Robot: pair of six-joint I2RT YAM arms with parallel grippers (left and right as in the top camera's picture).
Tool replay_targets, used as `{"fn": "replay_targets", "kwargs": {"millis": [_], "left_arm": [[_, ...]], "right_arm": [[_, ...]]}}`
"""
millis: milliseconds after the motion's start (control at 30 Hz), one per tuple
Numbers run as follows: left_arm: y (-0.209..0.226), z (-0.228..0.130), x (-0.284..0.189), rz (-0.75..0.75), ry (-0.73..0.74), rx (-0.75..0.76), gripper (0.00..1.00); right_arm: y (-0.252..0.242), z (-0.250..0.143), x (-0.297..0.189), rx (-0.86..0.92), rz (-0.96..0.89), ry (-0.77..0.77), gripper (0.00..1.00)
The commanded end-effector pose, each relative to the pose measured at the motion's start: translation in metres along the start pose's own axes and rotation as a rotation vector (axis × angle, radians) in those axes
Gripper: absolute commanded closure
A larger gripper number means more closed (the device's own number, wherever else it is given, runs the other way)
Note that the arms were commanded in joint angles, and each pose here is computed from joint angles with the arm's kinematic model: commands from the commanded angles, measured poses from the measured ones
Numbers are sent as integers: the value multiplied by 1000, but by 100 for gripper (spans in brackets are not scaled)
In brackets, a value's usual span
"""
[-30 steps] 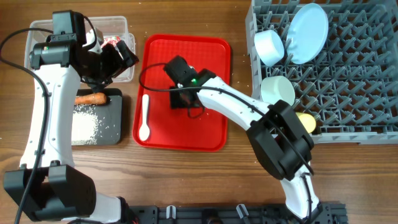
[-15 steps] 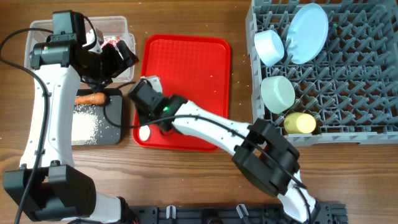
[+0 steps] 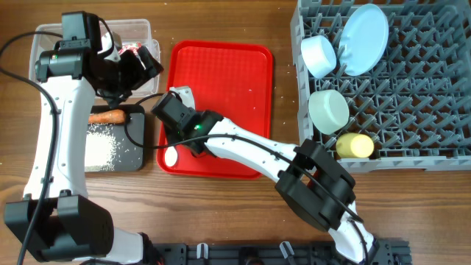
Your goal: Sort waste into correct bins and load items into the dishwasher rack
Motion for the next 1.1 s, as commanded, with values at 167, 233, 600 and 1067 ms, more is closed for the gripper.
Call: {"fn": "replay_targets", "kwargs": {"millis": [167, 233, 600, 1067], "left_arm": [[65, 48, -33, 190, -236, -331, 0], [77, 54, -38, 200, -247, -368, 0], [108, 66, -52, 229, -268, -463, 0], [108, 66, -52, 228, -268, -463, 0]], "right_arm": [[3, -10, 26, 12, 8, 22, 48], [5, -10, 29, 15, 13, 16, 48], [20, -37, 57, -34, 9, 56, 52], [-29, -86, 41, -9, -147, 356, 68]]}}
Point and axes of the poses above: each gripper's point midway between its finger pads, its own x axis out along the fingers, its own y axis along the line the jaws close on, z = x × y, the point moved 3 cm from there along -x, back along the fingers, and after that the axes turned 15 degrees about -x, right-handed, at the moved point
